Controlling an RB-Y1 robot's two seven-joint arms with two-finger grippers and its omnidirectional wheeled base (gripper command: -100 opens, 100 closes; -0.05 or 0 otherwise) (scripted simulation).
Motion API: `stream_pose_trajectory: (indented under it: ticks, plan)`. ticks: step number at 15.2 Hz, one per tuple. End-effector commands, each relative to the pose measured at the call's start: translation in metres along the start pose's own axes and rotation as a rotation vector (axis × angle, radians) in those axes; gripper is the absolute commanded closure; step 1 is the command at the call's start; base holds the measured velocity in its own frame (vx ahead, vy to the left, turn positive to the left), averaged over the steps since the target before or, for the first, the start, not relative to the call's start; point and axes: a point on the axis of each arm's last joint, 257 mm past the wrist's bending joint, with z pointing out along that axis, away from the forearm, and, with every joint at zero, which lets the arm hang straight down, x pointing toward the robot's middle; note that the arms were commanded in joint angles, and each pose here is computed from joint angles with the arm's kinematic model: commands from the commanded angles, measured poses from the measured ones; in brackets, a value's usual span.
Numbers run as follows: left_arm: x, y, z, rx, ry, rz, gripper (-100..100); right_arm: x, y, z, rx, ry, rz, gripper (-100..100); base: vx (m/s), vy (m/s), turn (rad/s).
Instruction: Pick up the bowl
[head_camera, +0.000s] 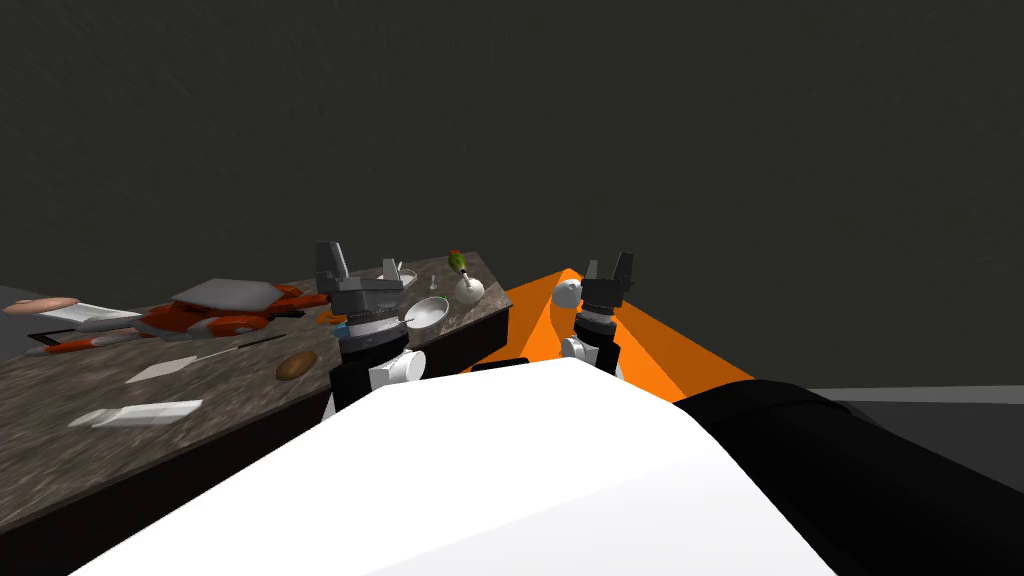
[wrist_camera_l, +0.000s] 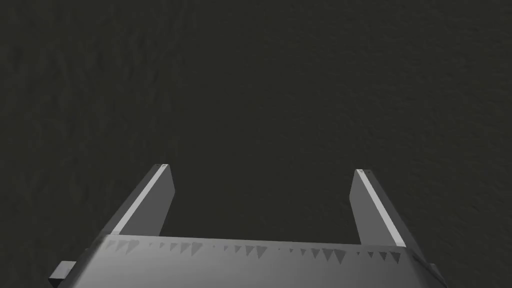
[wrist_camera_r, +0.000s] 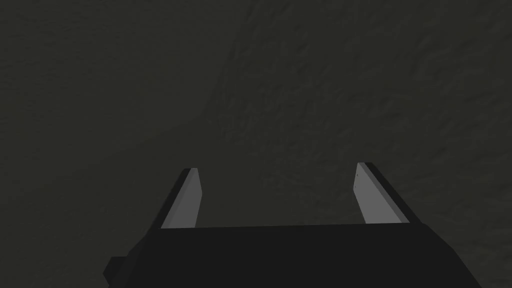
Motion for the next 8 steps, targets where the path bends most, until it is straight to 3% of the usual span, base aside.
stream_pose_trajectory:
  ticks: [1, 8]
  plan:
    - [0.003, 0.005, 0.000, -0.018, 0.028, 0.003, -100, 0.000, 0.000, 0.000, 0.000, 0.000, 0.000, 0, 0.000, 0.000, 0.000]
    - [0.008, 0.038, -0.002, -0.147, 0.112, -0.009, -100, 0.000, 0.000, 0.000, 0.000, 0.000, 0.000, 0, -0.002, -0.010, -0.014]
